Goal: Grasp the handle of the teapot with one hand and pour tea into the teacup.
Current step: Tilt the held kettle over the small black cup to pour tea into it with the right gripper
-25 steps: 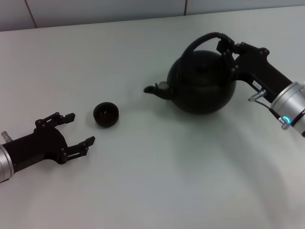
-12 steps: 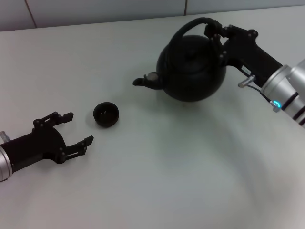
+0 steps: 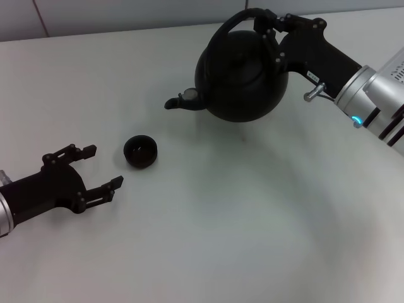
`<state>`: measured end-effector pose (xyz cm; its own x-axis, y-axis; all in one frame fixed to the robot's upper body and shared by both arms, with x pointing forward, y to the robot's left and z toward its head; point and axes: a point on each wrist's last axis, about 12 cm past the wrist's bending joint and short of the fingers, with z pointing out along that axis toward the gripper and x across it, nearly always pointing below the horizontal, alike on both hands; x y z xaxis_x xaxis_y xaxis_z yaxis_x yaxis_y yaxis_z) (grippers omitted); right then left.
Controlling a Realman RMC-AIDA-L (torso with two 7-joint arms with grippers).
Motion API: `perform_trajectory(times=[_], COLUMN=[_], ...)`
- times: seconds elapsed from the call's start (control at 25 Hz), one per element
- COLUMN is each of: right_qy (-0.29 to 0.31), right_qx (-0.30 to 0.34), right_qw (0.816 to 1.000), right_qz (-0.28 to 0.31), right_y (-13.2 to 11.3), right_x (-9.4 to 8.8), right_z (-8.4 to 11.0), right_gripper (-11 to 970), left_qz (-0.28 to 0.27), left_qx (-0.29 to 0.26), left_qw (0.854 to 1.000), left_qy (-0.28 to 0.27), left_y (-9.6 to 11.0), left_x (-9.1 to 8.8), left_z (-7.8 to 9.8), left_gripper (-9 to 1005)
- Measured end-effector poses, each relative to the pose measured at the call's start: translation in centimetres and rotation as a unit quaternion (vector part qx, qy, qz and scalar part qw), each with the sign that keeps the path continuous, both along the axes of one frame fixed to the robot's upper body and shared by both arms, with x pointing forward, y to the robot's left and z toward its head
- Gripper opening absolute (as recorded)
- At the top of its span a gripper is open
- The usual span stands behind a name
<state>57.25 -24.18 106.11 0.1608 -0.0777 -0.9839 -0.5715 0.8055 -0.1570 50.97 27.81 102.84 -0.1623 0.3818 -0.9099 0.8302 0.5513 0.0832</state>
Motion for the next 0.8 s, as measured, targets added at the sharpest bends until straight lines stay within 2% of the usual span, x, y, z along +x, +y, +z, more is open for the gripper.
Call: perform_trajectory(times=[0.8], right_qy=[-0.040], right_qx=[-0.051], right_qw=[0.997], right_qz=[0.040], right_y=[1.6], right_x=[1.4], right_z=[1.3], right_gripper=[119], left_qz=[0.001], left_qx=[0.005], left_qw=[1.000], left_qy=[0.006], left_y=[0.8], left_x=[0.0], left_z=[0.3], left_gripper=[821])
